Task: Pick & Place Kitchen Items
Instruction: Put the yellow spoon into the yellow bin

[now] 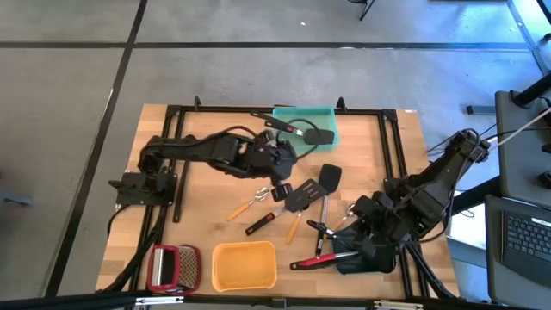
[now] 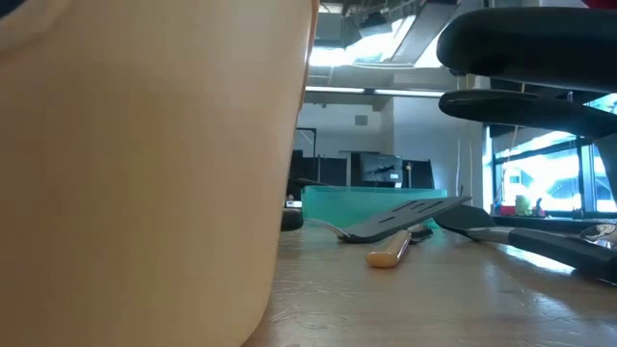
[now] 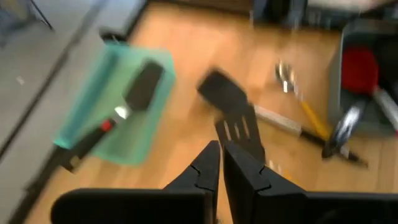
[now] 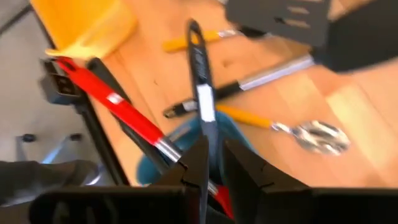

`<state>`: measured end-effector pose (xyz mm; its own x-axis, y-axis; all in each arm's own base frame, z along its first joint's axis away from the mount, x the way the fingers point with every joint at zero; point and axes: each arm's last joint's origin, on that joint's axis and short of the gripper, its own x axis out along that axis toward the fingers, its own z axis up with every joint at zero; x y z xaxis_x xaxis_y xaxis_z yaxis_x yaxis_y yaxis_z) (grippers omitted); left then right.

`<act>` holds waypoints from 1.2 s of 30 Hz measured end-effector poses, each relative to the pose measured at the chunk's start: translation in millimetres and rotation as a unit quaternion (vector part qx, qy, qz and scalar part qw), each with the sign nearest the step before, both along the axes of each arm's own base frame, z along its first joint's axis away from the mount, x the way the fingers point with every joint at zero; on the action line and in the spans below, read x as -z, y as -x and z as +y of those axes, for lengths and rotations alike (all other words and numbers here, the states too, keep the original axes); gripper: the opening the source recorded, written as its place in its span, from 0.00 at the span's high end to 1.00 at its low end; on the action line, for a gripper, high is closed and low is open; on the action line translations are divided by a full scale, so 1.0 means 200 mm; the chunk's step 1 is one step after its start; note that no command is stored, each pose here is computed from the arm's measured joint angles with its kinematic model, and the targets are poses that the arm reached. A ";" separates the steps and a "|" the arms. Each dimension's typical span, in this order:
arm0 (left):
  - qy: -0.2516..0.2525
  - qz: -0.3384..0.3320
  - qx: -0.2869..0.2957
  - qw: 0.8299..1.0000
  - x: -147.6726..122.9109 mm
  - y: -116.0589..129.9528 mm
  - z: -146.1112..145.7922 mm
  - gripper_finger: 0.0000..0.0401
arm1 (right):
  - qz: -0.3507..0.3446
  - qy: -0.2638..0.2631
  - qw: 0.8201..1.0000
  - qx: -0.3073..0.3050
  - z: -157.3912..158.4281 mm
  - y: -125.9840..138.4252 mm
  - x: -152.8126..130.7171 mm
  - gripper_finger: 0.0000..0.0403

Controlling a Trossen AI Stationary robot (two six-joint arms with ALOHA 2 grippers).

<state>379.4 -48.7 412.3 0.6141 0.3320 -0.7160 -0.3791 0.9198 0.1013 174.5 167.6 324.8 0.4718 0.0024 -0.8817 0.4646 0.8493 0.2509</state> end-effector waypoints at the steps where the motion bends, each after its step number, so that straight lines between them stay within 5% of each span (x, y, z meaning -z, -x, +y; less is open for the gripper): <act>1: 0.010 0.015 0.004 1.000 0.04 -0.01 0.00 0.98 | -0.009 -0.004 1.000 -0.009 0.00 -0.02 -0.01 0.88; 8: 0.016 0.064 -0.073 0.995 0.33 -0.05 0.01 0.99 | -0.101 0.002 0.992 -0.080 0.03 -0.10 -0.06 0.88; 12: 0.067 0.061 -0.123 0.988 0.42 -0.03 0.10 1.00 | -0.152 -0.024 0.981 -0.121 -0.02 -0.13 -0.09 0.88; 19: 0.164 -0.036 -0.145 0.975 0.48 -0.03 0.18 1.00 | -0.199 -0.068 0.962 -0.172 -0.17 -0.06 0.02 0.88; 23: 0.161 -0.058 -0.224 0.959 0.51 0.04 0.25 1.00 | -0.254 -0.103 0.947 -0.168 -0.27 0.04 0.11 0.88; 29: 0.155 0.031 -0.421 0.893 0.60 0.26 0.35 1.00 | -0.321 -0.148 0.921 -0.163 -0.40 0.16 0.25 0.88; 36: 0.157 0.074 -0.548 0.818 0.73 0.47 0.41 1.00 | -0.358 -0.167 0.901 -0.179 -0.51 0.24 0.33 0.88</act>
<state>285.6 32.5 266.3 -0.0297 0.4101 -0.9116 -0.9987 0.0258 0.0441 125.7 65.6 257.8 0.8355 0.4769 -0.2729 -0.2072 0.7334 0.6474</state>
